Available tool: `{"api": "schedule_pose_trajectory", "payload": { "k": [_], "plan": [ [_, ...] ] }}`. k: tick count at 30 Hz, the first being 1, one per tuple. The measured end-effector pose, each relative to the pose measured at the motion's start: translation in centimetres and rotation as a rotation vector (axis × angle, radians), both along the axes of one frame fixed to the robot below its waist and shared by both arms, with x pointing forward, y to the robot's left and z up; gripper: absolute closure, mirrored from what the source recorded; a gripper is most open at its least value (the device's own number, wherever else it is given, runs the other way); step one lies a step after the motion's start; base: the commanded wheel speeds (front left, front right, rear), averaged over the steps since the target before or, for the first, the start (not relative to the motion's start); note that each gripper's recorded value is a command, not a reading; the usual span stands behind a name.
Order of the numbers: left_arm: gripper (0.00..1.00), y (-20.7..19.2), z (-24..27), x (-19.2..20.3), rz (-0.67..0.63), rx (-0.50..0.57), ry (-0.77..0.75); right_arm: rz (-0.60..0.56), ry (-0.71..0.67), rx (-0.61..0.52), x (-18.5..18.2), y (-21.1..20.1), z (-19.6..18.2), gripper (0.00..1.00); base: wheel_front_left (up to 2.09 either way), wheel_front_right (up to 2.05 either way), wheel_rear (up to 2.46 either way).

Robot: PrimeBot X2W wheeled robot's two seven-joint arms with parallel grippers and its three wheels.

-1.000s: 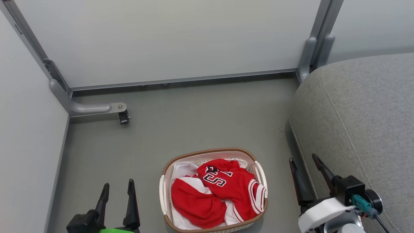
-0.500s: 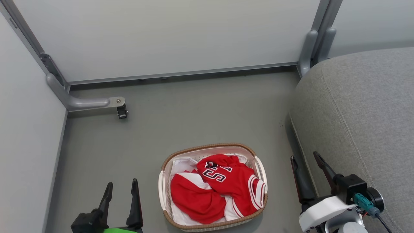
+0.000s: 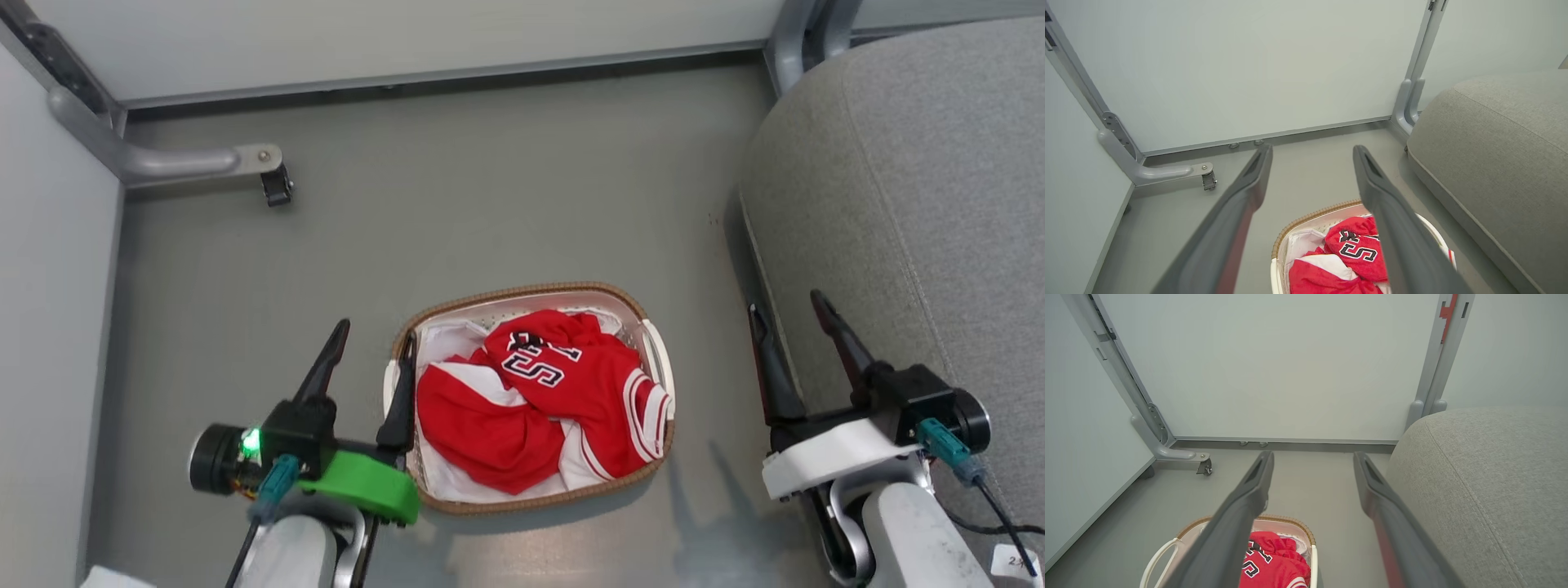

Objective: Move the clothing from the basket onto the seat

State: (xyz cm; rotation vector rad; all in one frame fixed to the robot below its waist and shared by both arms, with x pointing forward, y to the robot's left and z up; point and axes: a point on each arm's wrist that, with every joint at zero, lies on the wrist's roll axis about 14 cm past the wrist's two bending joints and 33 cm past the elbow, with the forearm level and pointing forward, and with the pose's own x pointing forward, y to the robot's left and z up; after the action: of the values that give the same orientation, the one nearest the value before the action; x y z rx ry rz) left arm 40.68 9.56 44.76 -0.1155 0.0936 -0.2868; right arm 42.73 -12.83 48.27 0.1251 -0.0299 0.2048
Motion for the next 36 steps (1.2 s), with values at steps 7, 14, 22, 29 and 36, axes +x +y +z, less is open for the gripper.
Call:
{"api": "schedule_pose_trajectory", "payload": {
  "k": [7, 14, 22, 29, 36],
  "plan": [
    [0.0, -2.7, -6.3, 4.6, -0.176, 0.157, 0.114, -0.026, 0.013, -0.002, 4.0, -0.9, -1.9, 0.0, 0.0, 0.0, 0.0],
    [0.0, -4.5, -15.9, 5.8, -0.354, 0.311, 0.335, -0.059, 0.083, 0.008, 6.3, -2.1, -6.1, 0.0, 0.0, 0.0, 0.0],
    [0.0, -6.4, -24.2, 4.7, -0.553, 0.435, 0.531, -0.09, 0.173, 0.021, 7.1, -3.4, -10.8, 0.0, 0.0, 0.0, 0.0],
    [0.0, -7.8, -29.2, 3.8, -0.667, 0.502, 0.652, -0.108, 0.255, 0.019, 6.5, -4.2, -14.4, 0.0, 0.0, 0.0, 0.0],
    [0.0, -7.1, -32.7, 3.3, -0.675, 0.549, 0.794, -0.132, 0.304, 0.013, 5.8, -5.2, -16.2, 0.0, 0.0, 0.0, 0.0]
  ]
}}
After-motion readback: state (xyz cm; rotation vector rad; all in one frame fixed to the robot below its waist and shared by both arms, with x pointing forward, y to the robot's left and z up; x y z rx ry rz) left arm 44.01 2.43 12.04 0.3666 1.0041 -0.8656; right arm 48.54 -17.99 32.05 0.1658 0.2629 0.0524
